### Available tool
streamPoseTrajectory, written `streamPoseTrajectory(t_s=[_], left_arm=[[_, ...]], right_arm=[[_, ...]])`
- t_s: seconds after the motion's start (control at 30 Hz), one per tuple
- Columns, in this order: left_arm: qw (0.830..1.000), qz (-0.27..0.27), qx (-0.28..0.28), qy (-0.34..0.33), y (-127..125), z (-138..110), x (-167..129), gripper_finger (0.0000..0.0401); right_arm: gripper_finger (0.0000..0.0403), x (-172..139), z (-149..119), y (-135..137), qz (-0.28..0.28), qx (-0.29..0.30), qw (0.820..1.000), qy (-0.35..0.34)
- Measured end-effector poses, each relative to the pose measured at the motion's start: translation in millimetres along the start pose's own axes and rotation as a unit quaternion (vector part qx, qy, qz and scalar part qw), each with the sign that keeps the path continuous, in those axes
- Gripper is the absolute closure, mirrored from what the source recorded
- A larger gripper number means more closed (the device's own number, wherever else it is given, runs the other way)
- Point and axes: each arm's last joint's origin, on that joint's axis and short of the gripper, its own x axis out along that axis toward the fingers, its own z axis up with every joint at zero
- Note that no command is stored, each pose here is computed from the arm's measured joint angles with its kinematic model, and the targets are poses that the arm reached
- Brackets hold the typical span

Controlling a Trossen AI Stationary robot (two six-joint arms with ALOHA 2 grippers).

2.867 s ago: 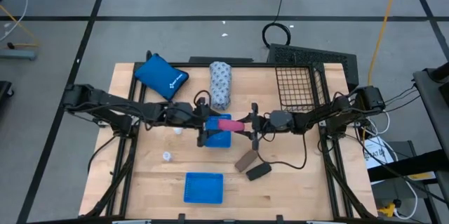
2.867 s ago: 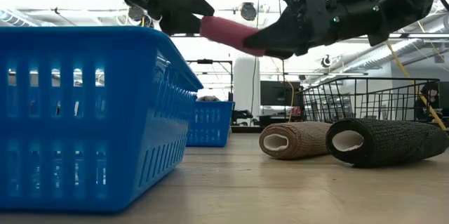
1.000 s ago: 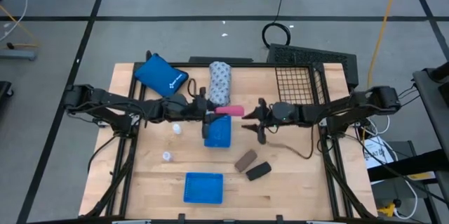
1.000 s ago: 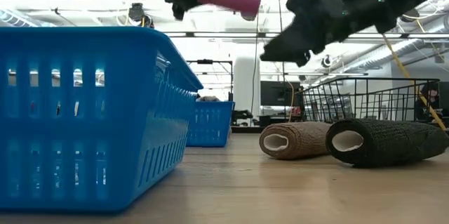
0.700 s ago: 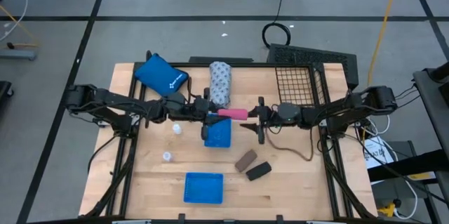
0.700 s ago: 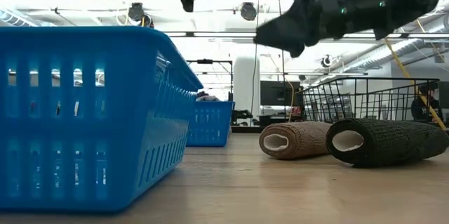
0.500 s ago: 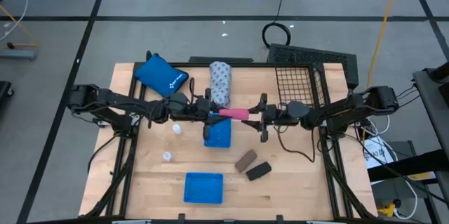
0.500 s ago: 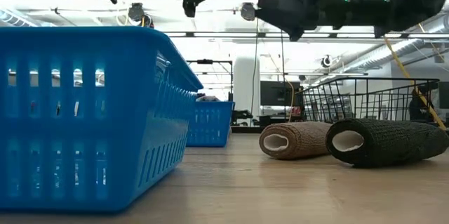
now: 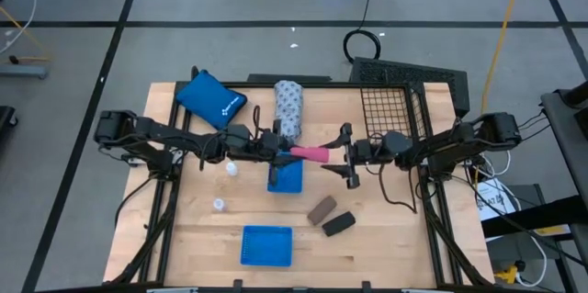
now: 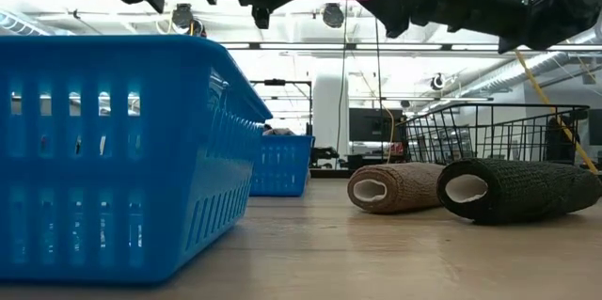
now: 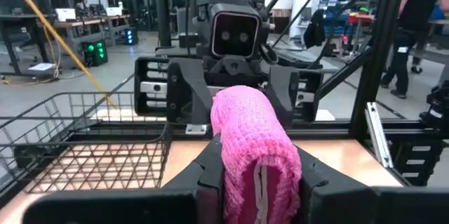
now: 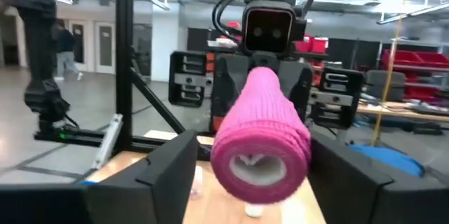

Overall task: Pick & place medical supplies in basket/bin
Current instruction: Put the pink bandage into the bottom blue basket

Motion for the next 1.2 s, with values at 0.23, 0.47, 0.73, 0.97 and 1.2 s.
streamPoseTrajectory(t_s=[0.23, 0.47, 0.73, 0.97, 1.2], left_arm=[[1.000, 0.000, -0.007, -0.009, 0.5, -2.2, 2.7, 0.0325], [1.000, 0.000, -0.013, -0.009, 0.4, -2.5, 2.9, 0.0312], [0.996, 0.000, -0.086, 0.022, -0.9, -6.3, 1.6, 0.0305], [0.975, 0.043, -0.110, 0.189, 0.2, 19.3, 2.0, 0.0286], [0.954, 0.071, -0.053, 0.287, 2.0, 74.3, 13.0, 0.0284]], right_arm=[[0.0159, 0.2, -1.3, -0.4, -0.023, 0.013, 1.000, 0.008], [0.0247, 0.2, -2.0, -0.4, -0.023, 0.016, 1.000, 0.012], [0.0339, 0.0, -6.3, -0.2, -0.022, 0.020, 0.999, 0.034], [0.0340, -0.3, -12.5, -5.0, -0.031, 0.036, 0.997, 0.067], [0.0340, -0.9, -14.3, -8.7, -0.038, 0.036, 0.995, 0.080]])
